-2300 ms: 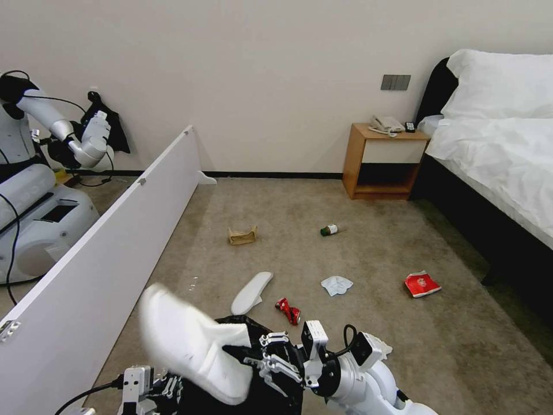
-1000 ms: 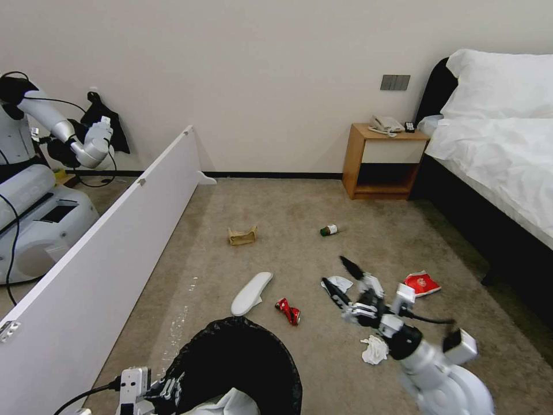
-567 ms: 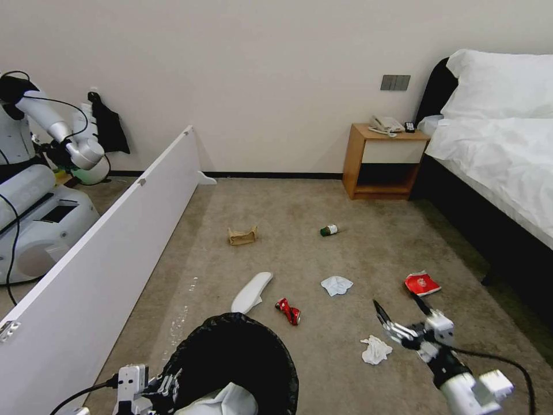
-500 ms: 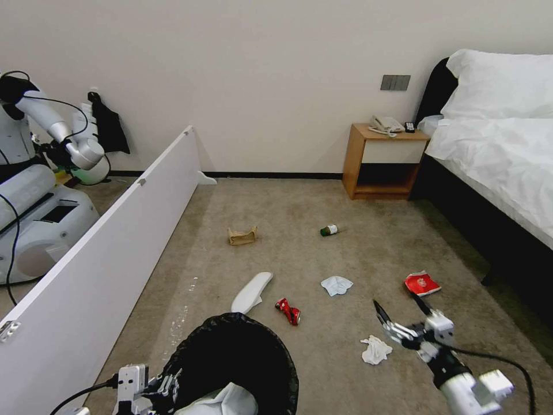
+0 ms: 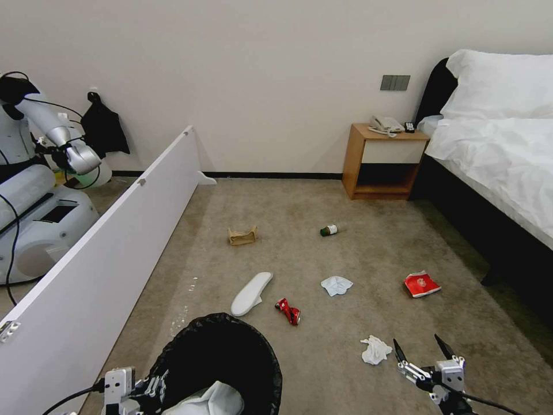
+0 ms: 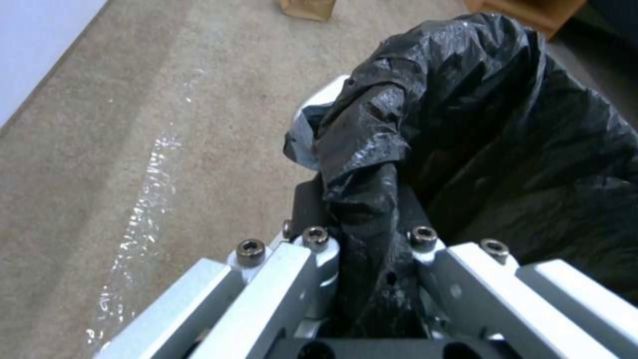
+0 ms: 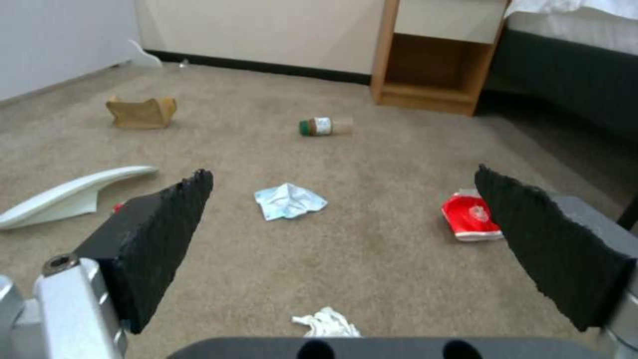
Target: Pick up the trash bin, then pick up the garbage from the floor and place it into the trash bin.
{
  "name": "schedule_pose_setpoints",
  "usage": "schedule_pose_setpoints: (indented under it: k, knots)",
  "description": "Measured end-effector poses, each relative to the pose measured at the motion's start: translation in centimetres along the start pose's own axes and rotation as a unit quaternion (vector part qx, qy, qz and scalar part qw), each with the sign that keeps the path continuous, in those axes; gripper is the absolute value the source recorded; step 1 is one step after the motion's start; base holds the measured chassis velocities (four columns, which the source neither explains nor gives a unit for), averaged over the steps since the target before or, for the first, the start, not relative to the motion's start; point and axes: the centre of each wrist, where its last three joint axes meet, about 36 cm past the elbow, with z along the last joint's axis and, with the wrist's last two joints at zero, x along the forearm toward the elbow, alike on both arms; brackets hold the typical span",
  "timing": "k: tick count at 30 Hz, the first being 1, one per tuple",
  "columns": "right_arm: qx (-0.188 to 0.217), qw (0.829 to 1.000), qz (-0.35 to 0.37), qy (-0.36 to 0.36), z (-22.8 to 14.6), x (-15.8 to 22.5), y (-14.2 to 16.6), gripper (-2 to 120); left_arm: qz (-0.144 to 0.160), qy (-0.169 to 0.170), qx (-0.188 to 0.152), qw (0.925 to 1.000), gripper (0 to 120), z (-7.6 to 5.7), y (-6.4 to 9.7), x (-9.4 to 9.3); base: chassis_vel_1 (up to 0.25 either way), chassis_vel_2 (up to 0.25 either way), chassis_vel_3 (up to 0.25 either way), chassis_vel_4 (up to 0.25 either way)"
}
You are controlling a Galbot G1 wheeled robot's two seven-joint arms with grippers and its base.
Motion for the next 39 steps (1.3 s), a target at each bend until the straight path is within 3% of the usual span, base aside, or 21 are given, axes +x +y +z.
schedule_pose_setpoints:
  k: [5, 39]
  knots:
    - [-0.029, 0.999, -0.02, -0.007, 0.1, 0.2, -1.0, 100, -0.002, -0.003, 0.003, 1.0, 5, -0.2, 0.3, 0.1, 0.0, 0.0, 0.0, 0.0]
    - [-0.024, 0.999, -0.029, -0.005, 0.4, 0.2, -1.8, 100, -0.002, -0.009, 0.008, 0.9999, 5, -0.3, -0.2, 0.3, -0.056, 0.056, 0.054, -0.055]
